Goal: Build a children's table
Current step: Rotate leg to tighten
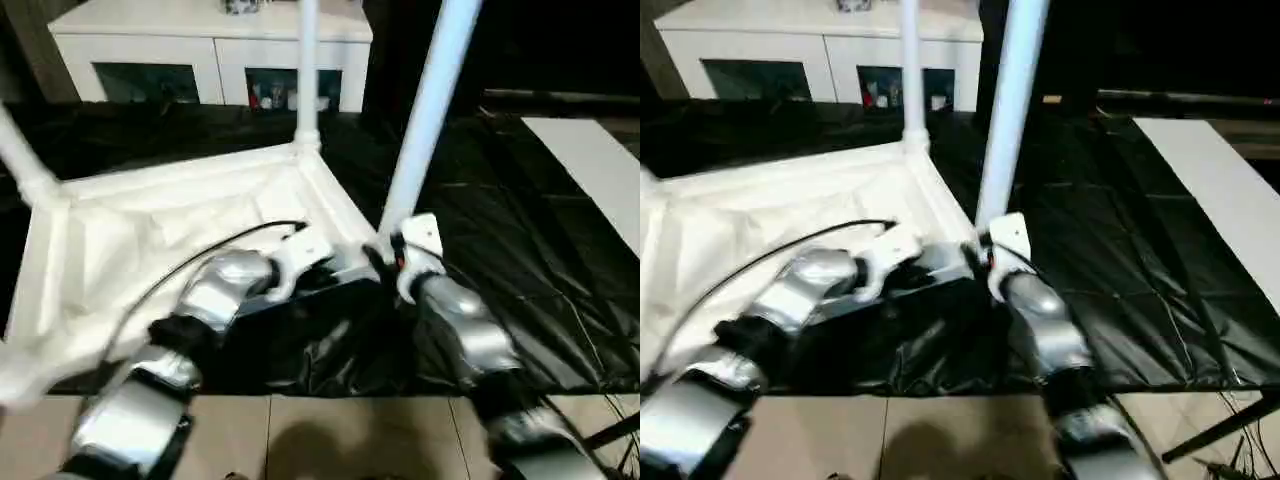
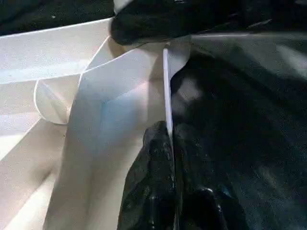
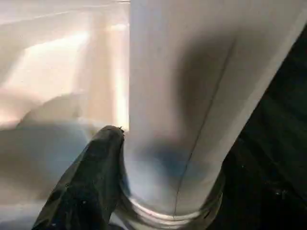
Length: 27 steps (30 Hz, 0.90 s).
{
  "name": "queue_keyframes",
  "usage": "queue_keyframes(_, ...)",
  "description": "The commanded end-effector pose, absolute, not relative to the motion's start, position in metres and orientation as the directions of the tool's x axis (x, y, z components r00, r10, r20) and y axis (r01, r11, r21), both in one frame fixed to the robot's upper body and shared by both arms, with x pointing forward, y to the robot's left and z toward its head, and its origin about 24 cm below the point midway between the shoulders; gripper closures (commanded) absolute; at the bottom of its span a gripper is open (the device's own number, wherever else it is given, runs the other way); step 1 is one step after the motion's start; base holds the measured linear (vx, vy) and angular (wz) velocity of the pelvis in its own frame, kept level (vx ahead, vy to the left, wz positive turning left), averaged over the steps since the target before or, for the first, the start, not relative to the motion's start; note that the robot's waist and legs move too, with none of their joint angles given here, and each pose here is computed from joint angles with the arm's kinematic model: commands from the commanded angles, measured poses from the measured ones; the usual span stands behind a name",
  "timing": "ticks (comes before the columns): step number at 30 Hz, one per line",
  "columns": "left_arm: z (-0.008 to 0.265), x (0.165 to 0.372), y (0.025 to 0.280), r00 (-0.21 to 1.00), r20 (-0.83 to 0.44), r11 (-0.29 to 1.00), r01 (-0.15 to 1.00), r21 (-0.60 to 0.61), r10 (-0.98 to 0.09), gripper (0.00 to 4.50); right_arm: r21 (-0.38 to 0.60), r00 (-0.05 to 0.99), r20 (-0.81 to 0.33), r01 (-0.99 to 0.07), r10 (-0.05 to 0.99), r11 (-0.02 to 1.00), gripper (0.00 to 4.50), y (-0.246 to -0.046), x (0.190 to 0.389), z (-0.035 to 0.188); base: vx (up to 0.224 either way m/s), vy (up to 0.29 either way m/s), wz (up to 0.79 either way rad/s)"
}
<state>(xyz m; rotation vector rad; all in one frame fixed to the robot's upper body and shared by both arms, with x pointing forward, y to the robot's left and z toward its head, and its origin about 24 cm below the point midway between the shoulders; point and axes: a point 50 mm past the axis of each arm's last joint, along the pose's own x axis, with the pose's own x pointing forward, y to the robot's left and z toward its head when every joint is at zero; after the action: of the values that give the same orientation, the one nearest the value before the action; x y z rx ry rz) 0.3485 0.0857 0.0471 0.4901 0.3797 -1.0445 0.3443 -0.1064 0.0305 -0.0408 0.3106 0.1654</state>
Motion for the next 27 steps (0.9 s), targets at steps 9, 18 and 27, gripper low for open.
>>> queue_keyframes(9,0.054,0.351,0.085,0.428,-0.496,0.372,0.904,0.212,-0.756,4.5,-0.017,0.933,-0.249,-0.275,0.262,0.961,0.83,-0.096,0.343,0.036,0.0,0.0,0.0)
queue_keyframes(18,0.048,0.339,0.097,0.298,-0.528,0.254,0.955,0.156,-0.795,4.5,-0.122,0.758,-0.259,-0.64,0.599,0.758,0.4,-0.159,0.313,0.06,0.0,0.0,0.0)
queue_keyframes(27,0.05,0.314,0.113,-0.021,-0.595,-0.028,1.0,0.001,-0.804,4.5,-0.118,0.455,-0.419,-0.885,0.786,0.45,0.4,-0.198,0.265,0.061,0.0,0.0,0.0)
